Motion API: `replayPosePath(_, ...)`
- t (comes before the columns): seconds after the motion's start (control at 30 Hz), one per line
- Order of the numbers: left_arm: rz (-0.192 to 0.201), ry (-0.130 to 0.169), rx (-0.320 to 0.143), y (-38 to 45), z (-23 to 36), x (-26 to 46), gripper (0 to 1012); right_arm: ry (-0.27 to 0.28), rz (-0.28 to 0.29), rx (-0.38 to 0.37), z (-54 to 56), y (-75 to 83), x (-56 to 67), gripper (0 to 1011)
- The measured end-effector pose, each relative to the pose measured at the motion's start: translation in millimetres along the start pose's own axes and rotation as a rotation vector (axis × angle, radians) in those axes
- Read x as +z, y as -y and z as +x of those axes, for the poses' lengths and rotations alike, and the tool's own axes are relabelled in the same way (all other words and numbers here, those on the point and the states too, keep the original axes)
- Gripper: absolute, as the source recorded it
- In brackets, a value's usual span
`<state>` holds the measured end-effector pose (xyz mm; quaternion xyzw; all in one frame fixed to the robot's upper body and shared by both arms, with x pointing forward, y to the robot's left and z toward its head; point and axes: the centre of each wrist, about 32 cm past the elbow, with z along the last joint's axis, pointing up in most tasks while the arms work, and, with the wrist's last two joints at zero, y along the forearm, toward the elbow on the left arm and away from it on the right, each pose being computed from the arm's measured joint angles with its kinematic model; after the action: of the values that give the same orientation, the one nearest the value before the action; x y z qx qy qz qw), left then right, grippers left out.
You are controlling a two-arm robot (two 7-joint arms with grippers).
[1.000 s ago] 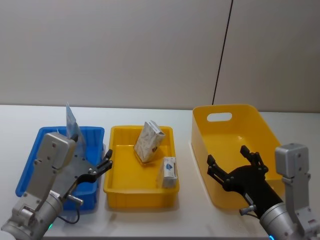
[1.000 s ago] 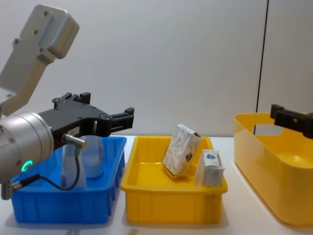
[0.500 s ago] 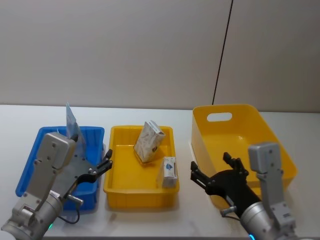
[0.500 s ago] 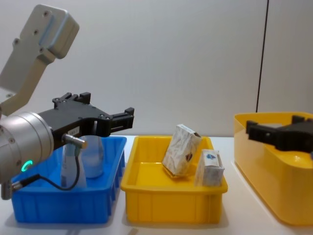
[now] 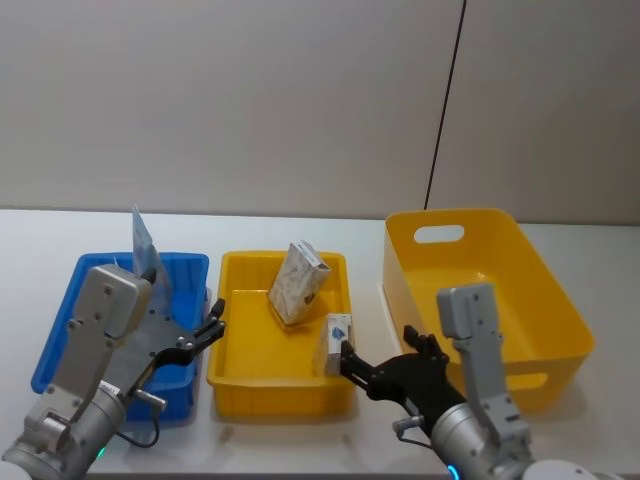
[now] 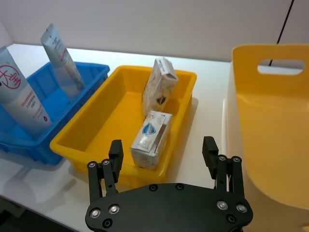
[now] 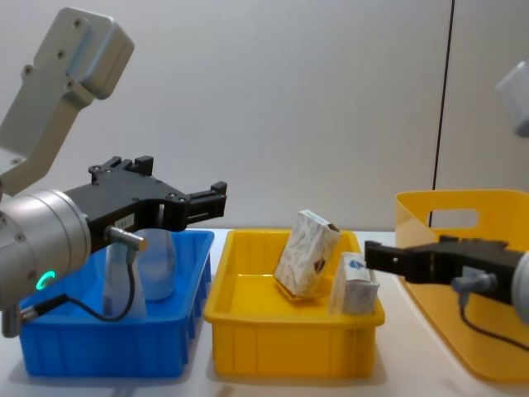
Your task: Bimanual collaborative sorting of washing and personal care products
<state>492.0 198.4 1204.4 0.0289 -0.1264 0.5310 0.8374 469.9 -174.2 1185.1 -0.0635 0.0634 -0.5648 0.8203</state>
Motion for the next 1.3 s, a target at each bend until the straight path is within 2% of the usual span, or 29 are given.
replayPosePath(0.4, 0.000, 0.000, 0.000, 0.0, 0.0, 0.0, 1001, -0.040, -0.066, -0.015, -13.8, -24.6, 1.2, 1004)
replayPosePath(0.87, 0.000, 0.000, 0.000, 0.0, 0.0, 0.0, 1001, -0.038, -0.139, -0.043, -29.8, -56.7, 8.4, 1004)
replayPosePath(1.3, 0.000, 0.000, 0.000, 0.0, 0.0, 0.0, 1001, -0.036, -0.206, -0.065, -37.6, -78.8, 13.4, 1003)
